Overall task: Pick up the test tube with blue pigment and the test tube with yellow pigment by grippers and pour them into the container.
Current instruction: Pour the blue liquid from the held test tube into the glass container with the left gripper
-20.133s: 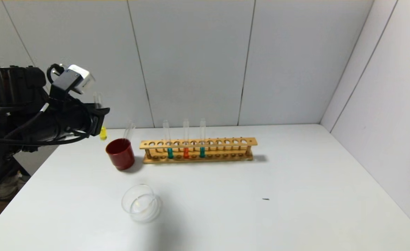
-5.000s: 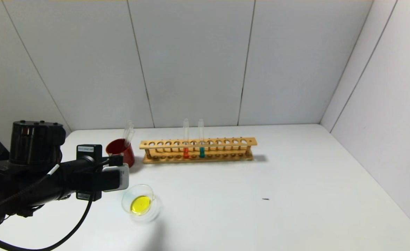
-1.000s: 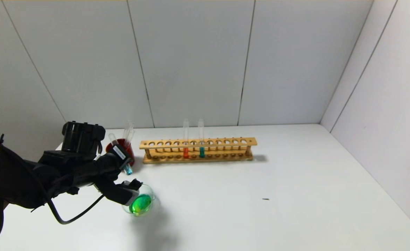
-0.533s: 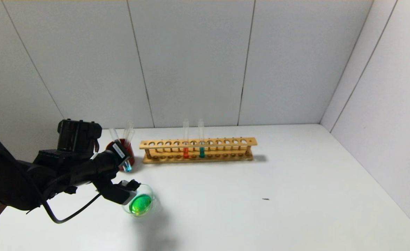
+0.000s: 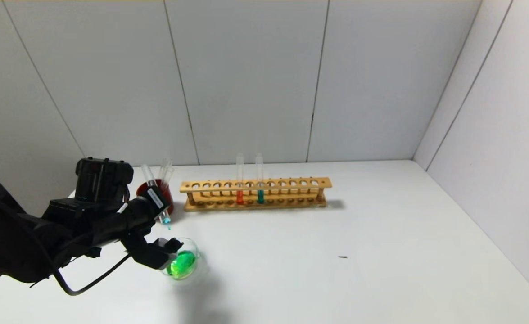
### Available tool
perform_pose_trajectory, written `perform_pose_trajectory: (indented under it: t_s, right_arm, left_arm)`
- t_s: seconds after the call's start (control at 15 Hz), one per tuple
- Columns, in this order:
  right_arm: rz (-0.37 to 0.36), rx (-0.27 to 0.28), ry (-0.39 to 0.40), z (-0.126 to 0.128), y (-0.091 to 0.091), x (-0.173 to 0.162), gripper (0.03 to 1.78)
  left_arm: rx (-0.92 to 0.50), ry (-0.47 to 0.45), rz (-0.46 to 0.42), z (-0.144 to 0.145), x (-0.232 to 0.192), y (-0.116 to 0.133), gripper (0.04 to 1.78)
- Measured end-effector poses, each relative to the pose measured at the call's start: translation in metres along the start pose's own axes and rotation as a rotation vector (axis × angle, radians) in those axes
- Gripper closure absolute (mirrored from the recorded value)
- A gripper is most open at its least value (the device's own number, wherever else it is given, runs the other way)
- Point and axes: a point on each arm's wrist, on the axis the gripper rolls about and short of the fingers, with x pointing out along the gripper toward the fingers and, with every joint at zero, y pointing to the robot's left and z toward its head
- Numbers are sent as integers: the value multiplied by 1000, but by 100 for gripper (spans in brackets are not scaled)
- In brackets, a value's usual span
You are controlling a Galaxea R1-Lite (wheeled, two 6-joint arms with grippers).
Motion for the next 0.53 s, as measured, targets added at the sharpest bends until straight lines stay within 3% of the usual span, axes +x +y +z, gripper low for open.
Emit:
perform_pose_trajectory:
  t_s: [0.53]
  right_arm:
    - [0,0,0,0,0,0,6]
  left_arm:
    - [4,8,0,6,-5,-2,151]
